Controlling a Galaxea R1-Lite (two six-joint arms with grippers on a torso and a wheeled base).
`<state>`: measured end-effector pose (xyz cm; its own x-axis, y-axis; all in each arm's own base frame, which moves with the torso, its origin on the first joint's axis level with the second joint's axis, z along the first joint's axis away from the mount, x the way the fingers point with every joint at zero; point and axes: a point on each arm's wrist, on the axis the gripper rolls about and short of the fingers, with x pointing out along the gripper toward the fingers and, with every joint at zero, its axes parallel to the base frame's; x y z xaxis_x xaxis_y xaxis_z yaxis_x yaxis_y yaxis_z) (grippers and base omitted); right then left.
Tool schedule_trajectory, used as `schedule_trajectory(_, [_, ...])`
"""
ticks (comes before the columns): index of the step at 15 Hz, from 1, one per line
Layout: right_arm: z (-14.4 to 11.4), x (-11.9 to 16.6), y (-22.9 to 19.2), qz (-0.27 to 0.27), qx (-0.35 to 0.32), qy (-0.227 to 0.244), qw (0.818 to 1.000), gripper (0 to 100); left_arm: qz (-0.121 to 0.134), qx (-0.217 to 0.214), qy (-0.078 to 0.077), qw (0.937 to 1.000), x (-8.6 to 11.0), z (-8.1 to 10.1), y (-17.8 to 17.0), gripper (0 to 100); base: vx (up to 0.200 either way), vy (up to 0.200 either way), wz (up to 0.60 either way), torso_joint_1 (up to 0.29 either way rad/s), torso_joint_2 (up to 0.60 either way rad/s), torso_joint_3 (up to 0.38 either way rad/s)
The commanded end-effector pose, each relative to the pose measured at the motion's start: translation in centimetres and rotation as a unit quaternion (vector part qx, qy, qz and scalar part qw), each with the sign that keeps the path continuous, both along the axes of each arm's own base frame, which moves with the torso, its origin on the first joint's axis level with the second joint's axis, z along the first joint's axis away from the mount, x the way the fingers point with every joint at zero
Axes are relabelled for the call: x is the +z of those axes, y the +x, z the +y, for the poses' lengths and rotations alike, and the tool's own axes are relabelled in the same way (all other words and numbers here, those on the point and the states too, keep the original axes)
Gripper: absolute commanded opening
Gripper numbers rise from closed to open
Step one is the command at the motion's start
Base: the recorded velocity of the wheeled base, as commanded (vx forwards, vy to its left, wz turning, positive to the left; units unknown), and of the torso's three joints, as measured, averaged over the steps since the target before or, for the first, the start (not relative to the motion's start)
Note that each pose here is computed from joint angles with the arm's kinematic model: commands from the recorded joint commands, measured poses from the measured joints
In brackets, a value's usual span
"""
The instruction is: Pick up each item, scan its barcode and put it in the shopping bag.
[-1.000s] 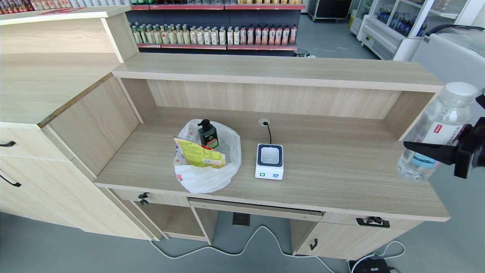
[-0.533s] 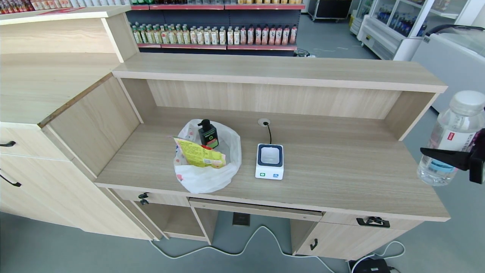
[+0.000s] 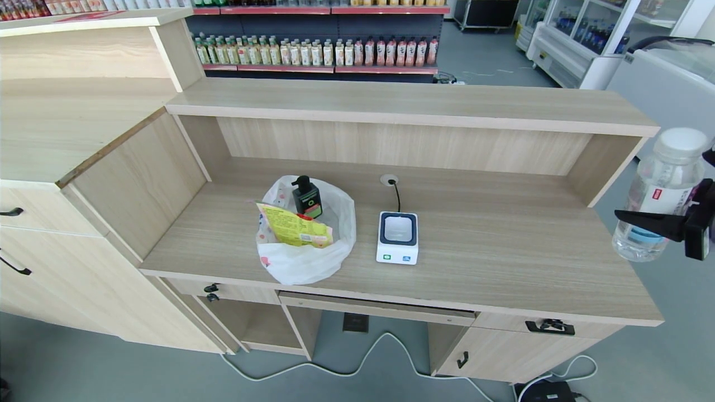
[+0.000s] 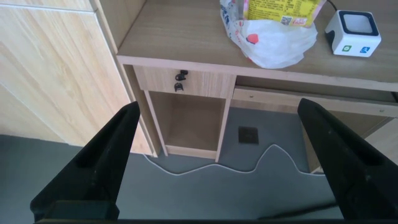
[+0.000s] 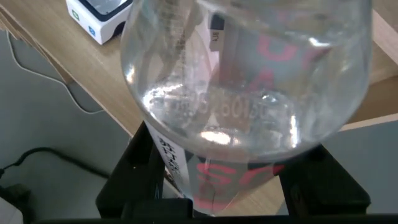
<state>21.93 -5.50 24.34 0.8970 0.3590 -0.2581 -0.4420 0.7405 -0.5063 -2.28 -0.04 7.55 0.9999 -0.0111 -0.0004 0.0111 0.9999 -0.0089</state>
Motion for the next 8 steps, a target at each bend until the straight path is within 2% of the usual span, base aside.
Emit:
schedule_trajectory(1, [-0.1,-0.2,0.3,0.003,0.001,0.001,1.000,0,0.000,0.000,0.000,1.0000,0.0,0.0,0.0,100,0.000,0.000,0.60,0.002,0.00,0.007])
schedule_trajectory(6, [-0.4,-0.1,1.4,0.002,0.002,-0.002,1.000,0,0.000,-0.001,0.000,1.0000,0.0,0.0,0.0,100,0.000,0.000,0.60,0.003,0.00,0.000])
schedule_trajectory(8, [-0.7,-0.4,1.9,0.002,0.006,-0.019,1.000,0,0.000,0.000,0.000,1.0000,0.0,0.0,0.0,100,0.000,0.000,0.00,0.000,0.00,0.000])
